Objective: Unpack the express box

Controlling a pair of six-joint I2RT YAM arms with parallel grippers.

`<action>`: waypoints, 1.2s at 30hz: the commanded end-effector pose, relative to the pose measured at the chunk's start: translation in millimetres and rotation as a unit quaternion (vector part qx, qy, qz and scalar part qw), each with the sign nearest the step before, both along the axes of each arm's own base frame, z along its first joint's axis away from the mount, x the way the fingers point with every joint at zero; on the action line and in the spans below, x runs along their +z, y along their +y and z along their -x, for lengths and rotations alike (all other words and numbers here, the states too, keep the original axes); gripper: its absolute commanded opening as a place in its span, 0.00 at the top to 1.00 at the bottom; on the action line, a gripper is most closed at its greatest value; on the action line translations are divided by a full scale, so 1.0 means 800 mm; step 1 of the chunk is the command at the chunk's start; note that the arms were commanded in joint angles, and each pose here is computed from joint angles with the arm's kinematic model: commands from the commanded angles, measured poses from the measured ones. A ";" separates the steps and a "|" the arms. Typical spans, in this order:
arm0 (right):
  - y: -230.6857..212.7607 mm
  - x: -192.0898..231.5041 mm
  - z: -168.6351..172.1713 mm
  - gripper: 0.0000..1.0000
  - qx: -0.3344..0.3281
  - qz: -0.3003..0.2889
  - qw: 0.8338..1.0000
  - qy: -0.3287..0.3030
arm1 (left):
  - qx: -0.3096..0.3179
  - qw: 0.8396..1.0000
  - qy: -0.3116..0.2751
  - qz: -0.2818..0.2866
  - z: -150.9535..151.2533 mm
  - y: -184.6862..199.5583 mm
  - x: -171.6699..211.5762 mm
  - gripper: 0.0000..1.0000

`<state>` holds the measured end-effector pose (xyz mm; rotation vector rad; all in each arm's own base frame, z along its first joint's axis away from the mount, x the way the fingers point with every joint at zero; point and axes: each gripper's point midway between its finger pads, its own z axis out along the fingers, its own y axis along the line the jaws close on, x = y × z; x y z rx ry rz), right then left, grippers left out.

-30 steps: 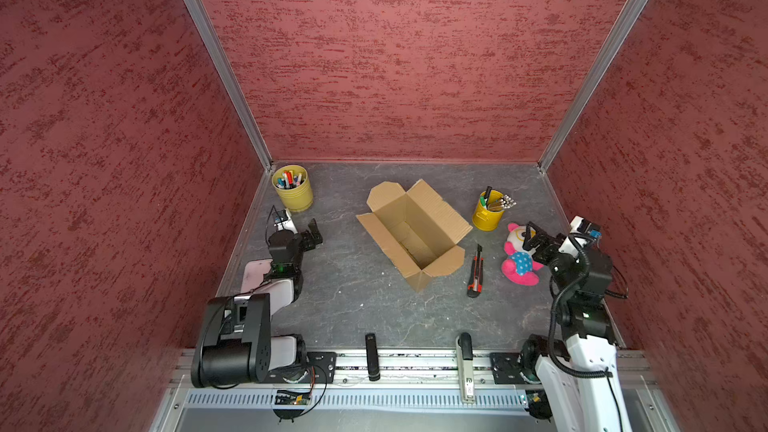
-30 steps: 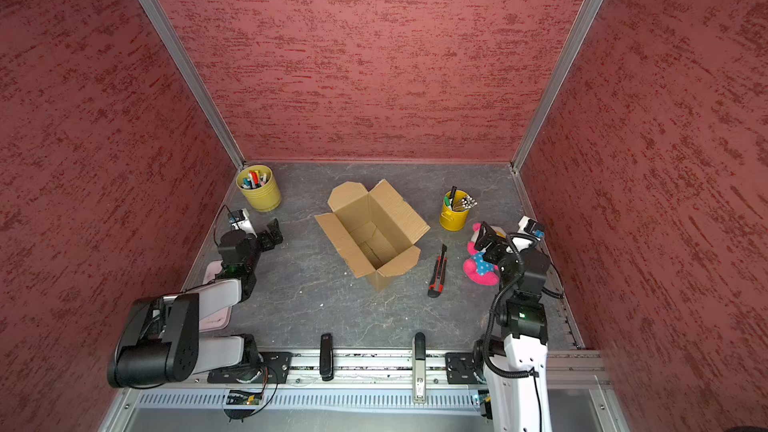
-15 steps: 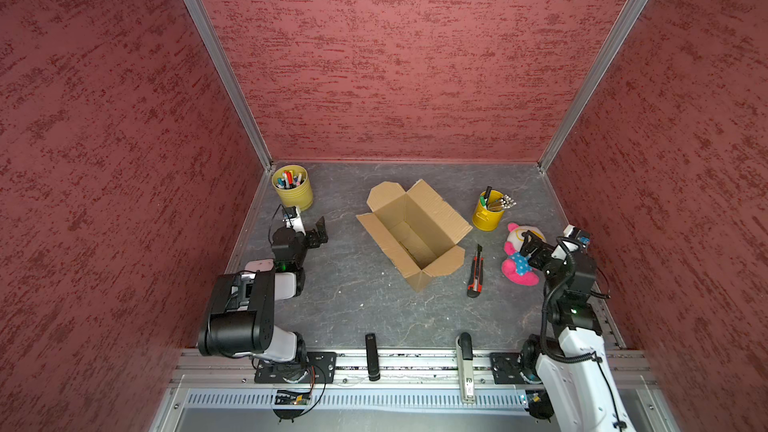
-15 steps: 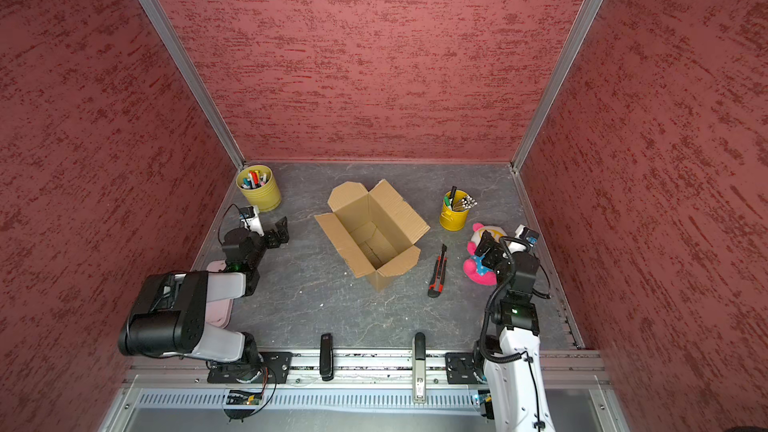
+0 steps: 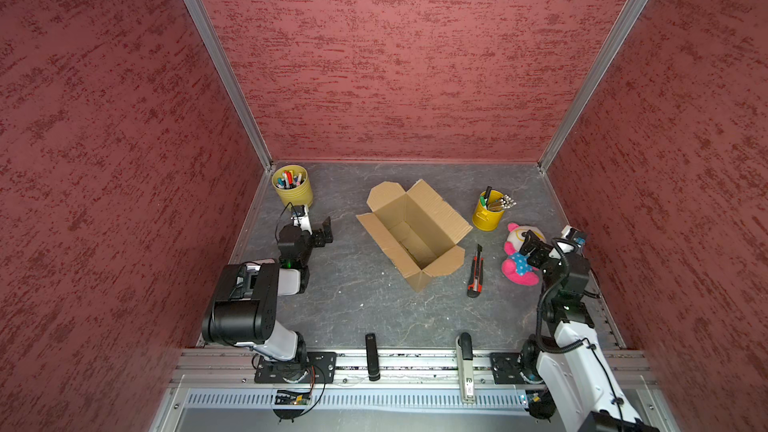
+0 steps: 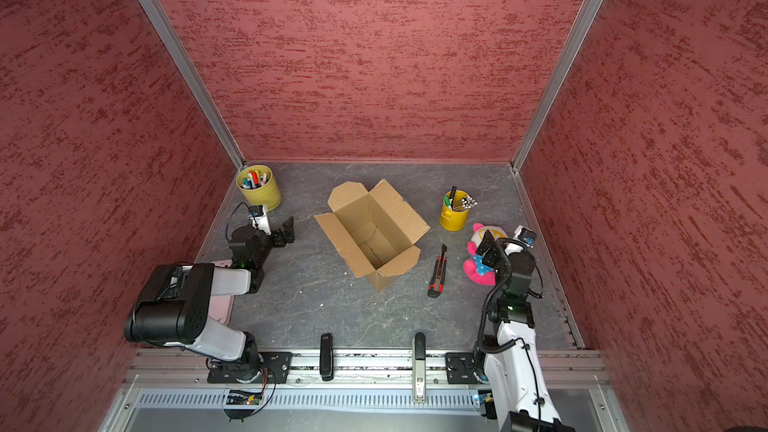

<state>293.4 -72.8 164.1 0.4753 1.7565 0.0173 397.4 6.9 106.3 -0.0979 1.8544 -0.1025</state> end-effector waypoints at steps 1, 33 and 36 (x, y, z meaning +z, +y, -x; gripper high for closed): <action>-0.014 0.009 -0.002 0.01 -0.025 0.027 0.999 -0.029 | 0.004 1.000 -0.010 -0.013 -0.005 0.002 0.008 0.00; -0.010 0.000 -0.053 0.01 0.016 0.069 0.994 -0.084 | 0.006 1.000 -0.009 -0.017 -0.006 0.001 0.008 0.00; -0.005 0.002 -0.058 0.01 0.029 0.075 0.993 -0.087 | 0.006 1.000 -0.009 -0.018 -0.006 0.000 0.008 0.00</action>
